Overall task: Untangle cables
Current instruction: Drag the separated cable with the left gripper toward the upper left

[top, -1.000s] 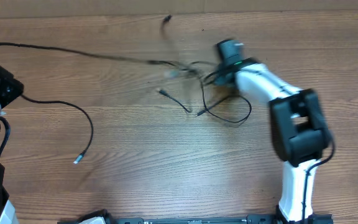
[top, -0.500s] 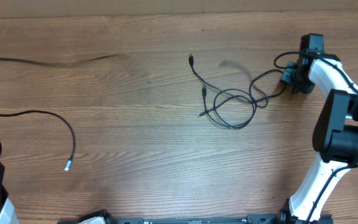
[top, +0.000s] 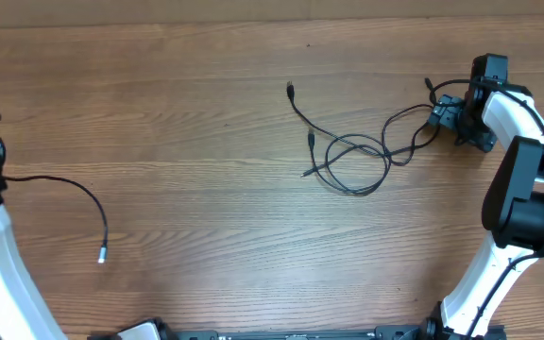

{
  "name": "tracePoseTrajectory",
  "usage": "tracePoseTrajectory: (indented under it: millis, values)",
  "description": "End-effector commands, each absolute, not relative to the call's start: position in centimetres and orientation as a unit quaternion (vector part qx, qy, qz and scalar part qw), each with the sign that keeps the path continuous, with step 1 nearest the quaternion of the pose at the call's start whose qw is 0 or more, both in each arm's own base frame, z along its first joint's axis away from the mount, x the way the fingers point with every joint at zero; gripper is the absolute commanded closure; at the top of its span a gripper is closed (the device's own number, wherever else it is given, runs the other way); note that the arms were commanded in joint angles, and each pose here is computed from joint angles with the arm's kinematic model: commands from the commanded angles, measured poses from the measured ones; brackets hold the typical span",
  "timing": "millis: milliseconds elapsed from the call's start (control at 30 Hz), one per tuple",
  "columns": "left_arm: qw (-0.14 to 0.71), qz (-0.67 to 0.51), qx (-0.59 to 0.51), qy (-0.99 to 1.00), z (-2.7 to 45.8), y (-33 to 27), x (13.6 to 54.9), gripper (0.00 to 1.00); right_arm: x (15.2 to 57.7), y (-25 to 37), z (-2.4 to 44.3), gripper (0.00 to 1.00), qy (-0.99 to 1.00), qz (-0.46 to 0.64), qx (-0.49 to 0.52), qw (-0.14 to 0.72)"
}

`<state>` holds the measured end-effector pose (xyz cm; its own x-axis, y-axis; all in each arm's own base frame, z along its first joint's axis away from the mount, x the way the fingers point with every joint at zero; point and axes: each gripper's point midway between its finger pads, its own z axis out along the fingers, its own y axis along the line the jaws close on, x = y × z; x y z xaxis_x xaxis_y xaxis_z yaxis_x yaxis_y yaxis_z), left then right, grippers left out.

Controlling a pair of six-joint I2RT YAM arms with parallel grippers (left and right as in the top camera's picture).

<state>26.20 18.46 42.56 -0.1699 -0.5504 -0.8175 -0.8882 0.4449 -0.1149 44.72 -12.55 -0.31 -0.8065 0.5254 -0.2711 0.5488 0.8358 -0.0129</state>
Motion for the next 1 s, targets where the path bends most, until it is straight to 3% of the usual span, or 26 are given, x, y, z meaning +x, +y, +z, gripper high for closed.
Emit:
tracePoseTrajectory:
  millis: [0,200,367,733,967]
  values:
    - [0.407,0.125,-0.475,0.77,40.9,16.8,28.8,0.96,39.5,-11.3,-7.3,0.0,0.958,-0.052,0.282,0.017]
    - [0.379,0.025,-0.365,0.85,38.7,13.0,32.7,0.96,39.6,-11.4,-7.3,0.0,0.958,-0.052,0.282,0.02]
    - [0.451,-0.088,-0.183,0.869,41.8,8.1,36.9,0.96,40.4,-11.6,-7.2,0.0,0.957,-0.051,0.283,0.036]
    - [0.582,-0.009,-0.202,0.787,46.4,13.7,43.6,0.96,42.1,-12.0,-7.1,0.0,0.955,-0.049,0.284,0.071]
    - [0.598,0.125,-0.323,0.723,44.9,22.6,46.2,0.96,42.2,-12.0,-7.0,0.0,0.955,-0.049,0.284,0.075]
